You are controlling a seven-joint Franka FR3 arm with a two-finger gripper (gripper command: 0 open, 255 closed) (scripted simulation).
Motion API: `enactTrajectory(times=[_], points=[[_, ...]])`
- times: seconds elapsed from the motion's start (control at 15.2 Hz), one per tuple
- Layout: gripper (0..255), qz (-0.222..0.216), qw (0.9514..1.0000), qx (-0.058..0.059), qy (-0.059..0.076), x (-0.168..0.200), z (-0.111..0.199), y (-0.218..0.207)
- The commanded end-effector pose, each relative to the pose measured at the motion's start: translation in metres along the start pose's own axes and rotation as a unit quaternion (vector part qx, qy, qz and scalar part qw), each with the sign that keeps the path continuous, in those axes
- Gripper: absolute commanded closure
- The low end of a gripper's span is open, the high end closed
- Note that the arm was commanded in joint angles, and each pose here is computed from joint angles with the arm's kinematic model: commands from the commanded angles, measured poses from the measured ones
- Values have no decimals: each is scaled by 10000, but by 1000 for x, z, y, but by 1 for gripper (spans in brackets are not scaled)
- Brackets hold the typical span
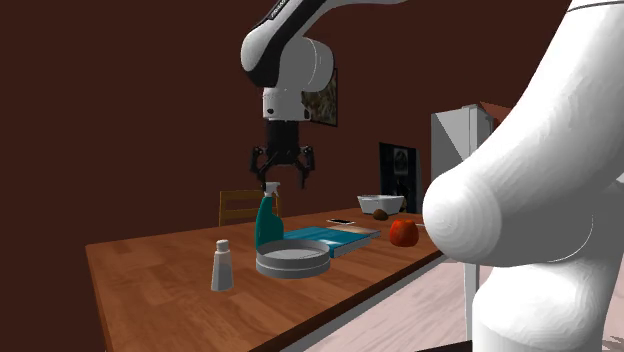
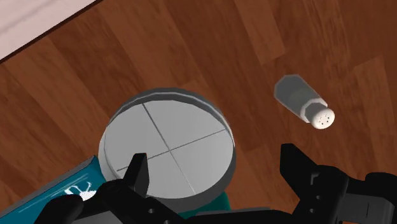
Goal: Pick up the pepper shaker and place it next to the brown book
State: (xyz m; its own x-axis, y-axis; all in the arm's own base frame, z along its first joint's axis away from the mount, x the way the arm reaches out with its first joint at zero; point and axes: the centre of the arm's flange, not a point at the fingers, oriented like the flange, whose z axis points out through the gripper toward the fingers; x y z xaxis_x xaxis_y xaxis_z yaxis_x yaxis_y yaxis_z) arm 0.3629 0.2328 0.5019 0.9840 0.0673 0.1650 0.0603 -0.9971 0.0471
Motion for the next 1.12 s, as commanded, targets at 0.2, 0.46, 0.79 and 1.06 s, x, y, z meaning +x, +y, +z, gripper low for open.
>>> enactTrajectory(times=[0.2,0.46,0.79,1.06], points=[[0,-62,10000,-52,-23,9,36,-57],[0,-114,9999,-99,-45,17,65,-102],[0,-174,9997,-153,-69,25,100,-153],[0,-174,9997,-153,-69,25,121,-152]])
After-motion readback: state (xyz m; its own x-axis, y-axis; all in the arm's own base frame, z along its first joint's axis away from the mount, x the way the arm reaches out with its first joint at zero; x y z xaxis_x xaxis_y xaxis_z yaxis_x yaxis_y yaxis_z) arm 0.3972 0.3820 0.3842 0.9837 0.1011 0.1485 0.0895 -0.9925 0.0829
